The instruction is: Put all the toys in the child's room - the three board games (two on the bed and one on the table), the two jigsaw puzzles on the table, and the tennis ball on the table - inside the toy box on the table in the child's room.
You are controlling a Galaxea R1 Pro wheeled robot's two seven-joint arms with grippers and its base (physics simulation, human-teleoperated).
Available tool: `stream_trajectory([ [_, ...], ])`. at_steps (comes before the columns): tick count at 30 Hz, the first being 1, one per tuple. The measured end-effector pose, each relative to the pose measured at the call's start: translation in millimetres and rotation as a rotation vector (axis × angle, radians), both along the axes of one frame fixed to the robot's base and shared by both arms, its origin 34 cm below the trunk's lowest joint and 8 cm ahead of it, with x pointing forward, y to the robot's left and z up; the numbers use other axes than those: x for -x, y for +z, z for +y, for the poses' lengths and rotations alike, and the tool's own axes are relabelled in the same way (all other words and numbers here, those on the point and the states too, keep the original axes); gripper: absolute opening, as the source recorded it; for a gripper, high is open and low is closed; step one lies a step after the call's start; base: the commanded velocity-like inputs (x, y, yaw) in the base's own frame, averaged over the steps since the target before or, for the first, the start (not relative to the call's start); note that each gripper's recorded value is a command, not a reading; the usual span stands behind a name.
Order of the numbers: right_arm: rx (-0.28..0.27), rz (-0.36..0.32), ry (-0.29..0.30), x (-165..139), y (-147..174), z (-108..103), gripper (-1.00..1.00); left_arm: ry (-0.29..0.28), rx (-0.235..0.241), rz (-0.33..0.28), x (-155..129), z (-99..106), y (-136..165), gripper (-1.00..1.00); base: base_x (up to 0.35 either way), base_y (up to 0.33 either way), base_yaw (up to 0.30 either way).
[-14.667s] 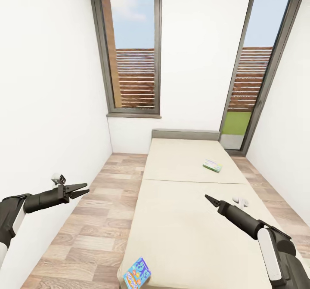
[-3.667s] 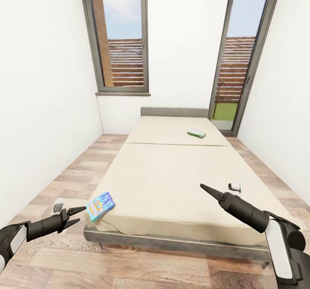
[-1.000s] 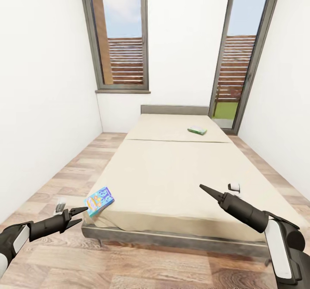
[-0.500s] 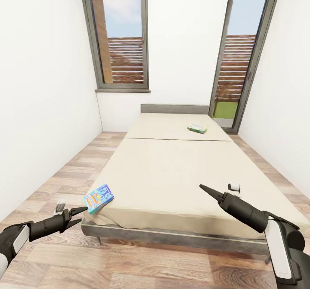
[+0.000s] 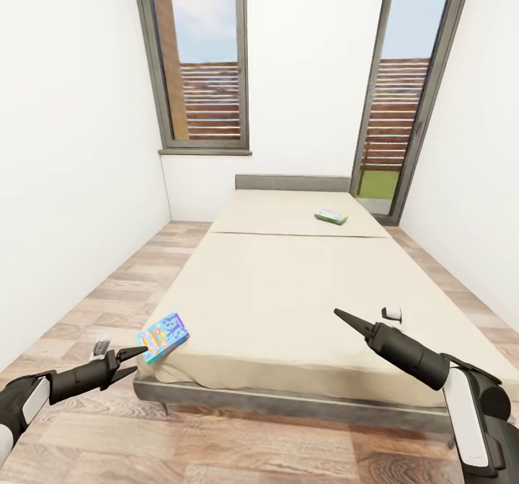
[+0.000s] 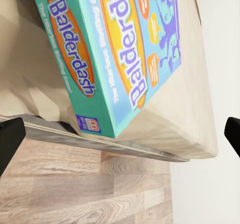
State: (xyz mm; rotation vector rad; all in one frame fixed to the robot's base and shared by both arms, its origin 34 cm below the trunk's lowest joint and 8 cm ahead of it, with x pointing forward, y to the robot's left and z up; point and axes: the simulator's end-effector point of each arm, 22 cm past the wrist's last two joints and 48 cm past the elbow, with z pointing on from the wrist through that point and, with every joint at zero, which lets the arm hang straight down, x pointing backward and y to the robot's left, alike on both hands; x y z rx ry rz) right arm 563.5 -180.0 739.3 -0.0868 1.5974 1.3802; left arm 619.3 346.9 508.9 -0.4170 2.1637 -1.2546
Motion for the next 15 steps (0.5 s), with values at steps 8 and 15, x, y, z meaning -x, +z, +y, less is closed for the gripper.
stream_trajectory([
  [8,-0.001,0.000,0.000,0.1,-0.1,0.3,1.00,-0.002,0.004,-0.002,0.1,-0.7,0.7,1.00,0.010,0.000,0.000],
  [15,-0.001,-0.001,0.000,0.0,0.3,0.1,1.00,-0.001,0.002,-0.001,0.1,-0.5,0.3,1.00,0.013,0.000,0.000],
])
